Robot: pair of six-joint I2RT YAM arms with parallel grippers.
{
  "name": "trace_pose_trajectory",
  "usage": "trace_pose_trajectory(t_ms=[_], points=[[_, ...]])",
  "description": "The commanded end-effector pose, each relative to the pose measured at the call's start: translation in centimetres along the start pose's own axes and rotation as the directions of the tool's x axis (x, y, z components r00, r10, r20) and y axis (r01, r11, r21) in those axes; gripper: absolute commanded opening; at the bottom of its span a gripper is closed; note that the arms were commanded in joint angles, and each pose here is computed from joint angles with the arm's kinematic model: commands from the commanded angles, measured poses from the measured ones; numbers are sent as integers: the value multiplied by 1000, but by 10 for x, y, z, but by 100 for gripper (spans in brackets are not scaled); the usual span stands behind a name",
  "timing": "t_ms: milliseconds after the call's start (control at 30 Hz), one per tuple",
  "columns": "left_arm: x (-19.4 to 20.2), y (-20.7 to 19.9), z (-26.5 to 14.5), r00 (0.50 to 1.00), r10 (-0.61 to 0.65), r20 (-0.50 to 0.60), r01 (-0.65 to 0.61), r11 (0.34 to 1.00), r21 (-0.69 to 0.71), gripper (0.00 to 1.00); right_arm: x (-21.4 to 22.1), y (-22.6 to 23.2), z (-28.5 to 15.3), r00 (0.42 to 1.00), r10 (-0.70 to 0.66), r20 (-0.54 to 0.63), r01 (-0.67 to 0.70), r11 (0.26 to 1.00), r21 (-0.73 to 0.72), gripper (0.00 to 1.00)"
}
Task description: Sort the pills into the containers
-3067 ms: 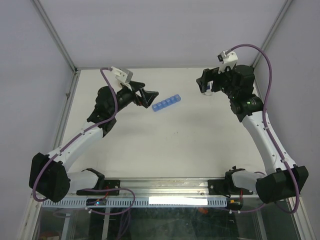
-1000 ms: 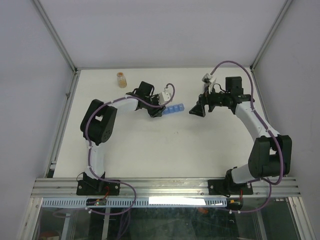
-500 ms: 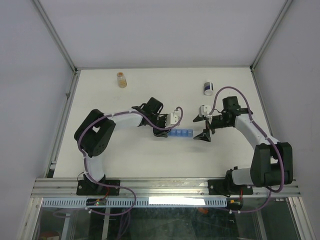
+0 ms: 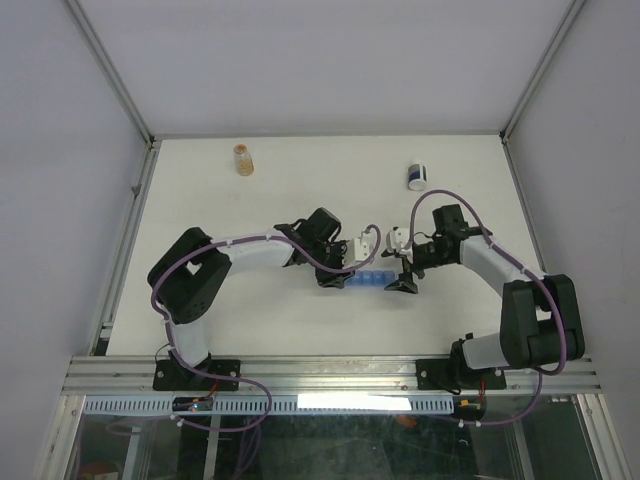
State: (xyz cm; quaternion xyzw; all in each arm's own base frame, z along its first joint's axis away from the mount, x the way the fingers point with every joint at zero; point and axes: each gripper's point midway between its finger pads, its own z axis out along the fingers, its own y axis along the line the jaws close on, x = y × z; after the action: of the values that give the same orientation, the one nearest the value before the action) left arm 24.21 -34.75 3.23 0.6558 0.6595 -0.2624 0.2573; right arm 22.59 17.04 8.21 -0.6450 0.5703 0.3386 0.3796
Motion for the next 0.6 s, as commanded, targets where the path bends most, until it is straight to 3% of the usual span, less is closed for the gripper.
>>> trace_pose_trajectory(t_ms=[0, 400, 567], points=[[-17, 3, -3, 999, -4, 33, 5, 999, -37, 34, 3, -12, 5, 998, -55, -38, 56, 998, 20, 88], [-24, -5, -10, 994, 22, 103, -14, 996, -86, 54, 11, -8, 7, 996, -71, -55, 72, 997, 19, 86], [-22, -8, -13, 990, 42, 132, -28, 994, -105, 55, 10, -7, 9, 996, -80, -49, 81, 997, 15, 84]])
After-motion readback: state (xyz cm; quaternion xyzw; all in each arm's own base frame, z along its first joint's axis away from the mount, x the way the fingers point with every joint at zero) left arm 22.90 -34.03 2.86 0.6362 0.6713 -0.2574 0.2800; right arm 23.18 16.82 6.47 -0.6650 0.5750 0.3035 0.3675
